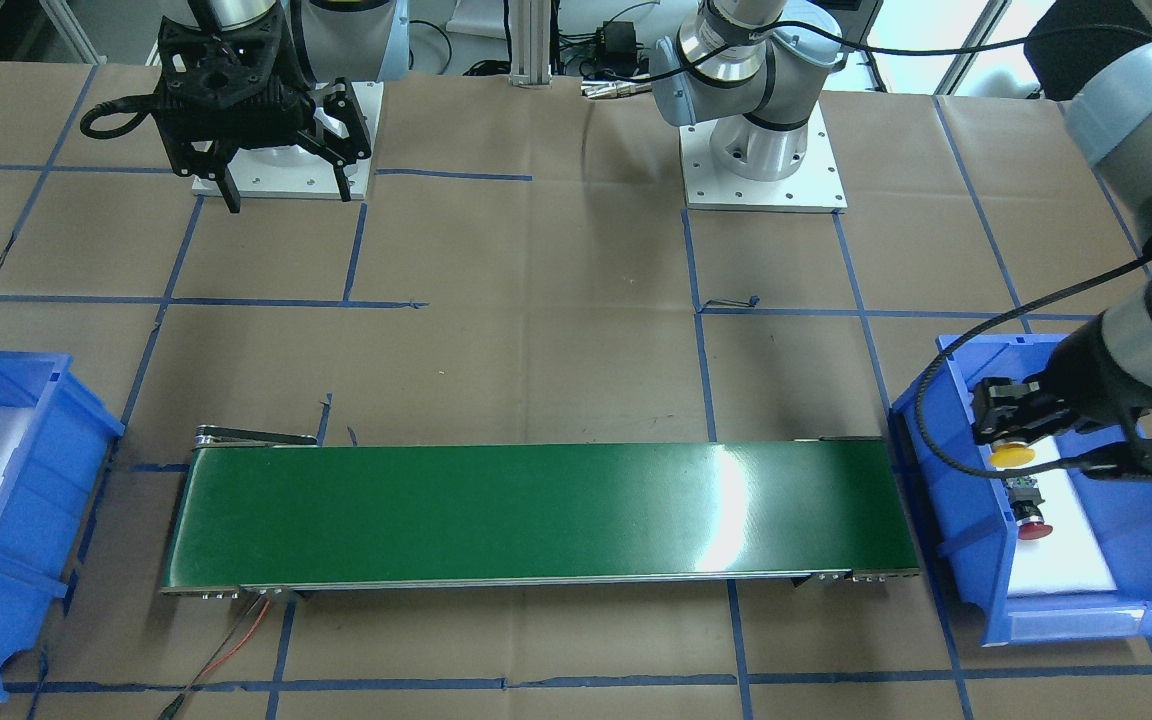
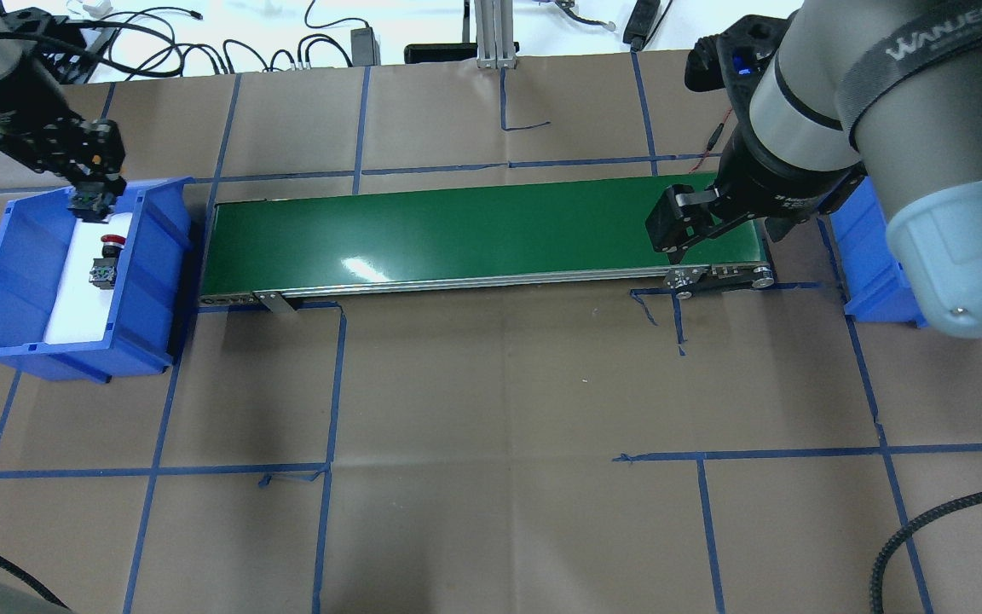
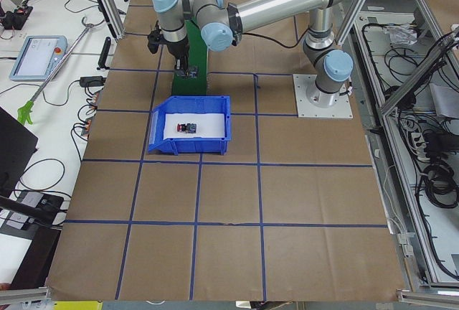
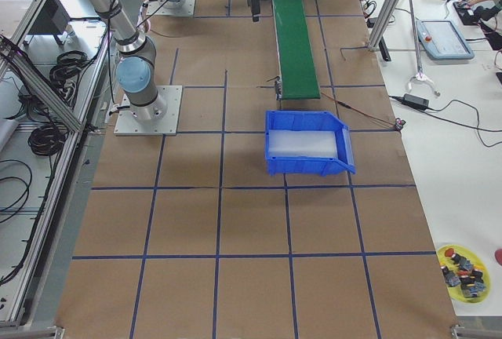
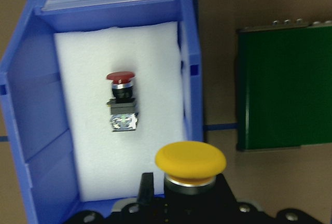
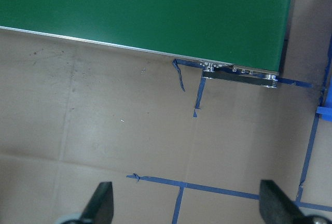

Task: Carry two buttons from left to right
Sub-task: 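Carry the yellow button to the conveyor and set it down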

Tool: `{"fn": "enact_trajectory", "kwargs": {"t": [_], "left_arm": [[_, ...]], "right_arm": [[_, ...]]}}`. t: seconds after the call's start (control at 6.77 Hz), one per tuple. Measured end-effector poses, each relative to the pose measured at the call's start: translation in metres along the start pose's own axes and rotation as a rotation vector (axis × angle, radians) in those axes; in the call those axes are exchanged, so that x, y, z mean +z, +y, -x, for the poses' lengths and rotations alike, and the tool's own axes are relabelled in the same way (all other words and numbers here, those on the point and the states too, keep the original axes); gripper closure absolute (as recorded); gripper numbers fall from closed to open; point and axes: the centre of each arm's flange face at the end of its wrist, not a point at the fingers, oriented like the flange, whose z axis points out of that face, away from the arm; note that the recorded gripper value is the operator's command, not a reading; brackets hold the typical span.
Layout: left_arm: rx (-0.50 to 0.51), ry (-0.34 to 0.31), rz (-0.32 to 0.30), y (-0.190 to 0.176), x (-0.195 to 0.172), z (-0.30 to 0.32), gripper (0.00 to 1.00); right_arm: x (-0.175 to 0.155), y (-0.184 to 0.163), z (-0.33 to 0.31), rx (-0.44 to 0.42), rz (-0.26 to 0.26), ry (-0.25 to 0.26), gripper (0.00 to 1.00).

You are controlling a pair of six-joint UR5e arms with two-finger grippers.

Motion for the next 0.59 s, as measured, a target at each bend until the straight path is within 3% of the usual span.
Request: {"fn": "enact_trajectory", "kwargs": {"t": [0.3, 0.59], "left_arm": [[-0.006, -0.006, 0.003, -0.02, 0.039, -0.058, 0.94], [0.008, 0.001, 0.043, -0.03, 0.086, -0.071, 0.94]], "right_arm": [[0.0, 0.0, 0.0, -0.001, 0.001, 0.0, 0.0], [0.0, 0.0, 0.0, 0.0, 0.0, 0.0, 0.0]]}}
